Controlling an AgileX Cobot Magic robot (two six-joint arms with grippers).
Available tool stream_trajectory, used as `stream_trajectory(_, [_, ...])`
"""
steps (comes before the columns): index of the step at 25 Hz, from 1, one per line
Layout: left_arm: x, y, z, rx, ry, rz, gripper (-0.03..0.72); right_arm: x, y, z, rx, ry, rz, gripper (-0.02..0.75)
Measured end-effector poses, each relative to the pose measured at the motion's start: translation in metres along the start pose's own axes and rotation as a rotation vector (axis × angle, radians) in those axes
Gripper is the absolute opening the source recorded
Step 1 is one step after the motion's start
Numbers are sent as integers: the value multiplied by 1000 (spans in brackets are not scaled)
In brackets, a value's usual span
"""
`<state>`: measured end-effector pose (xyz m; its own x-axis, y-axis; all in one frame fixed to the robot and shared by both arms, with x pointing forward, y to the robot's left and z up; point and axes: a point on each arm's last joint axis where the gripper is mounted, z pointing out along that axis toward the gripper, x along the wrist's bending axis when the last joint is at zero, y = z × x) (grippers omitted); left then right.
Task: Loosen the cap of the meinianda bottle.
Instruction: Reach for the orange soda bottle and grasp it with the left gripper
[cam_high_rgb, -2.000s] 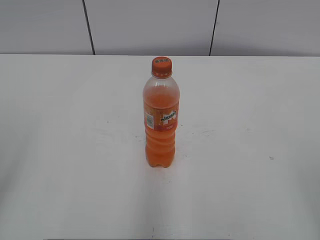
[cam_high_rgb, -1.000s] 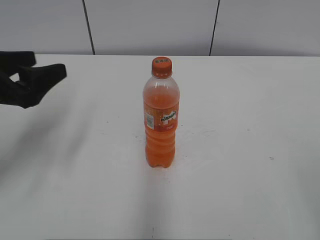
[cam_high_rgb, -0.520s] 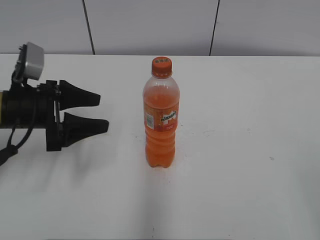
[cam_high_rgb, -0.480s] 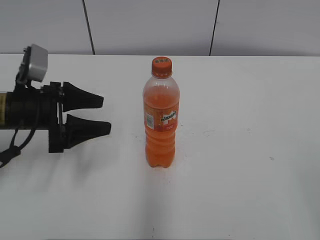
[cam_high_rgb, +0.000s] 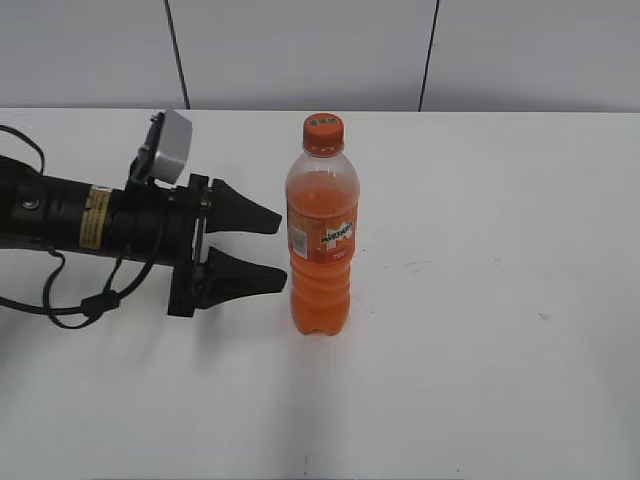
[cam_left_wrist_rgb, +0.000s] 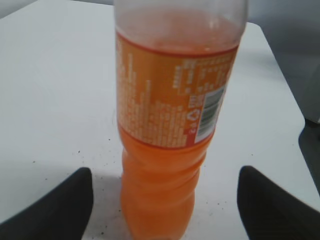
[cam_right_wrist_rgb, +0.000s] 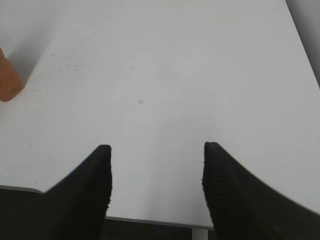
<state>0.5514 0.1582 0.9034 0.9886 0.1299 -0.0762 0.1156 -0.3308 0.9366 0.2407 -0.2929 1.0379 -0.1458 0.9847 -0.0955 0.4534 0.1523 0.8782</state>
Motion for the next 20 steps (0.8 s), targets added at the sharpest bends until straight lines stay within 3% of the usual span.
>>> stream_trajectory(6, [11,-3,24,2,-44,25,540,0,0,0,0,0,0,437])
stream_trajectory(11, [8,-2,47,6,-98,49,540,0,0,0,0,0,0,437])
stream_trajectory(20, [5,-4,71,74,-88,78,540,0,0,0,0,0,0,437])
